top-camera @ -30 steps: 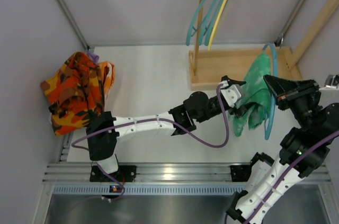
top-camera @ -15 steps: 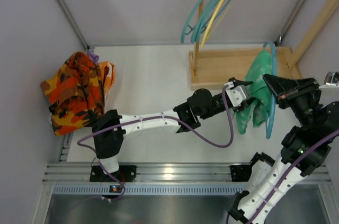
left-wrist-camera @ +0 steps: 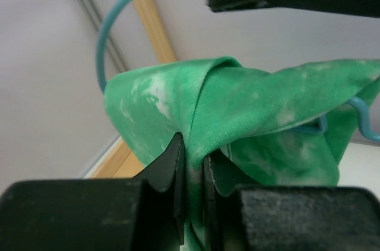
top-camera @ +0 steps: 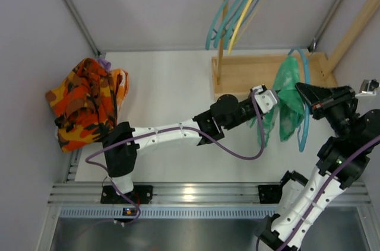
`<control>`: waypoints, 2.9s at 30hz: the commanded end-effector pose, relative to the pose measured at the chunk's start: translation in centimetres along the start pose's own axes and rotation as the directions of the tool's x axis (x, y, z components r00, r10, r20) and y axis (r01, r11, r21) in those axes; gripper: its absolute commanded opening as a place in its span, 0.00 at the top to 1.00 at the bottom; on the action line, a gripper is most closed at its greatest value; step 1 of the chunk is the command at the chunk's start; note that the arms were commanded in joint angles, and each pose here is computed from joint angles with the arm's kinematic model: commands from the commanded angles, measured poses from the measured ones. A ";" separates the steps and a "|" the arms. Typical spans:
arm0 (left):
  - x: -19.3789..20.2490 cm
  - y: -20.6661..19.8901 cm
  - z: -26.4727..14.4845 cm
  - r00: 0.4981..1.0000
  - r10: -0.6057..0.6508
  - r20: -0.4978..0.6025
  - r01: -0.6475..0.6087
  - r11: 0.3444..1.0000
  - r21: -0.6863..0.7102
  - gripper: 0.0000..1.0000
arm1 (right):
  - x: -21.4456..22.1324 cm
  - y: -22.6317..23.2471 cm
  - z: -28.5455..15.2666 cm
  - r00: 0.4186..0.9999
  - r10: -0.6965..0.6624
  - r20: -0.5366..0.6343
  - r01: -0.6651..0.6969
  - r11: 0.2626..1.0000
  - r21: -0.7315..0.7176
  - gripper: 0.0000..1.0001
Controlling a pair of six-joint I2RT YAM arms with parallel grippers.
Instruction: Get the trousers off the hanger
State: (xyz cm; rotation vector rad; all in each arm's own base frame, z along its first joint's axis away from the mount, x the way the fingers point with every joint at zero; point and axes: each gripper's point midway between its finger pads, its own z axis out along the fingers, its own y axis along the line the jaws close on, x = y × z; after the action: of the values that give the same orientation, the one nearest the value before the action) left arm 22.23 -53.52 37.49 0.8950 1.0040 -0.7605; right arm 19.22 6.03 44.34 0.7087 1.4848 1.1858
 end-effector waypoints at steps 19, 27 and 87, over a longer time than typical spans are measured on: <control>-26.8 14.4 -7.1 0.890 0.033 0.455 0.145 0.926 -0.350 1.00 | -3.9 -14.0 3.9 0.998 -0.063 0.028 0.057 0.983 0.175 1.00; -28.7 15.3 -10.4 0.893 0.021 0.450 0.164 0.916 -0.367 1.00 | -5.1 -16.1 4.4 0.989 -0.147 0.019 0.139 0.963 0.229 1.00; -3.2 45.2 -54.8 0.930 -0.124 -0.345 -0.363 -0.171 -0.916 0.94 | -6.8 -1.6 5.1 0.879 -0.458 -0.134 0.458 0.888 -0.032 1.00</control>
State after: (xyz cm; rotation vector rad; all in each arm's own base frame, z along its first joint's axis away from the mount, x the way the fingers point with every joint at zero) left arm 35.94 16.33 34.06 -0.4380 1.5469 0.7275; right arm 26.77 -0.01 43.15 0.3721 1.6732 0.9002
